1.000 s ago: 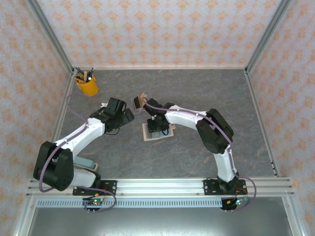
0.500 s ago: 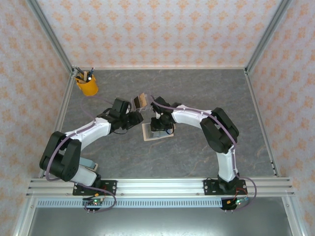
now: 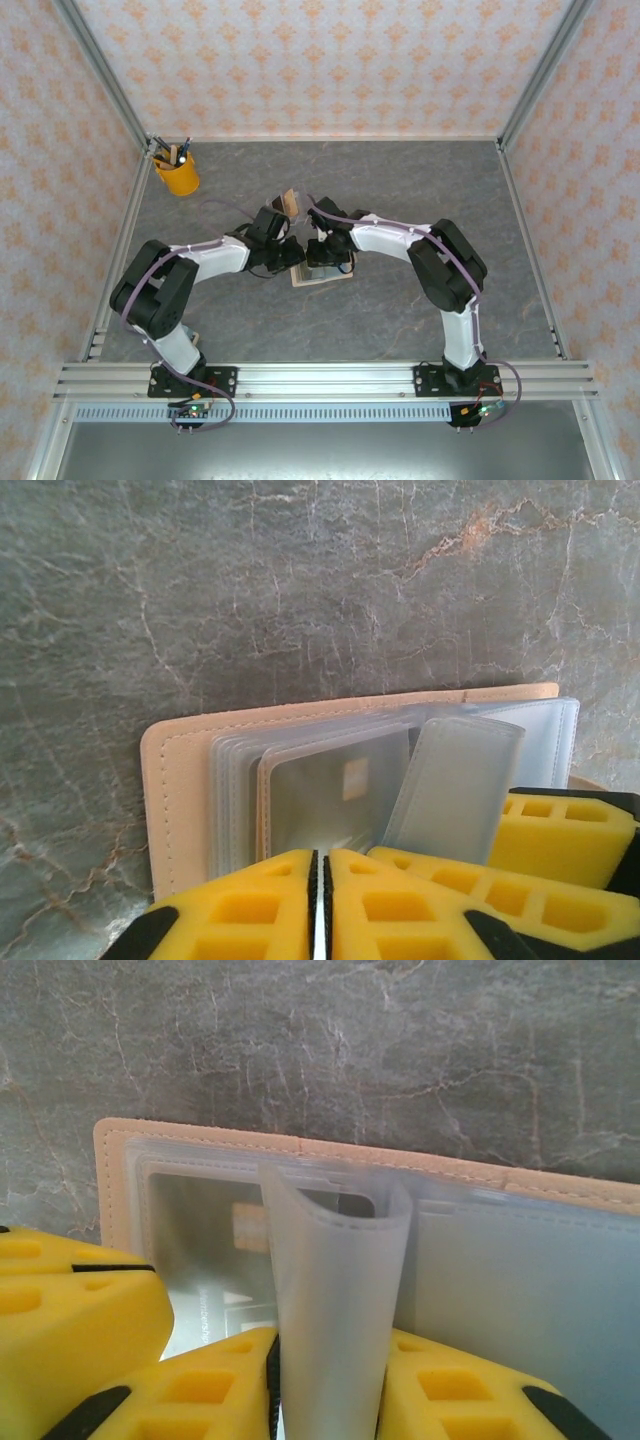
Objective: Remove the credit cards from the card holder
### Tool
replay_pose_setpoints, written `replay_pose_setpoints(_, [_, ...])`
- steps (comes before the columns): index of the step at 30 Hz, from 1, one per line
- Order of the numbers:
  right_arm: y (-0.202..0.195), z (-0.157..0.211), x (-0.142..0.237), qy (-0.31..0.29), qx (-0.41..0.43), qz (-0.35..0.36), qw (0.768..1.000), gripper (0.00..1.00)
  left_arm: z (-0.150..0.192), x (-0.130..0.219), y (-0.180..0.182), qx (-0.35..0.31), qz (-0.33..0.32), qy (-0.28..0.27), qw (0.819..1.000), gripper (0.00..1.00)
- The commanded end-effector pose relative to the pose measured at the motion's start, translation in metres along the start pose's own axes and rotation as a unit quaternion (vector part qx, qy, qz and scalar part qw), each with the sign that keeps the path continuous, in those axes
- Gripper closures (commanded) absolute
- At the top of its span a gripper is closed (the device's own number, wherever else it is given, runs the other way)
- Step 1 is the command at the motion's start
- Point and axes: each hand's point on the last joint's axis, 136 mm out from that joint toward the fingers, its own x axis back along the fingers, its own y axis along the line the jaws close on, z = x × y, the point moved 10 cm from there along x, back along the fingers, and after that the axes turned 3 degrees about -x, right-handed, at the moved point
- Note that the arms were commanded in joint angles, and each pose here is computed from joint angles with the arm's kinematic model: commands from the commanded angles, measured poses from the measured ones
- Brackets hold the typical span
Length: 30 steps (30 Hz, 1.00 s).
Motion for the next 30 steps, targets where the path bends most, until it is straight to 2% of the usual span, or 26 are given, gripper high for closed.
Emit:
replay_pose_setpoints(1, [-0.01,0.008,0.002,0.005,-0.005,0.033,0.999,0.7,-0.003,-0.001,0.001,-0.011,-0.034,0.007,0.999,0.89])
replay_pose_setpoints(6, [-0.015,0.006,0.013,-0.026,-0.021,0.082,0.996,0.64,0.005,-0.009,0.02,-0.003,-0.103,0.032,0.994,0.92])
replay_pose_setpoints(10, [-0.02,0.004,0.025,-0.055,-0.025,0.122,0.991,0.58,0.009,-0.012,0.031,-0.001,-0.127,0.049,0.991,0.92])
replay_pose_setpoints(16, [-0.028,0.004,0.042,-0.089,-0.031,0.189,0.977,0.57,0.009,-0.011,0.03,-0.004,-0.112,0.056,0.992,0.92])
replay_pose_setpoints(20, [-0.031,0.003,0.058,-0.127,-0.047,0.215,0.967,0.58,0.005,-0.01,0.02,-0.007,-0.08,0.053,0.995,0.89])
replay_pose_setpoints(24, [-0.028,0.002,0.076,-0.163,-0.052,0.206,0.964,0.6,-0.003,-0.003,0.003,-0.018,-0.04,0.042,0.998,0.84])
replay_pose_setpoints(30, [-0.011,0.003,0.101,-0.18,-0.019,0.111,0.977,0.6,-0.014,0.023,-0.018,-0.033,-0.006,0.007,0.999,0.77])
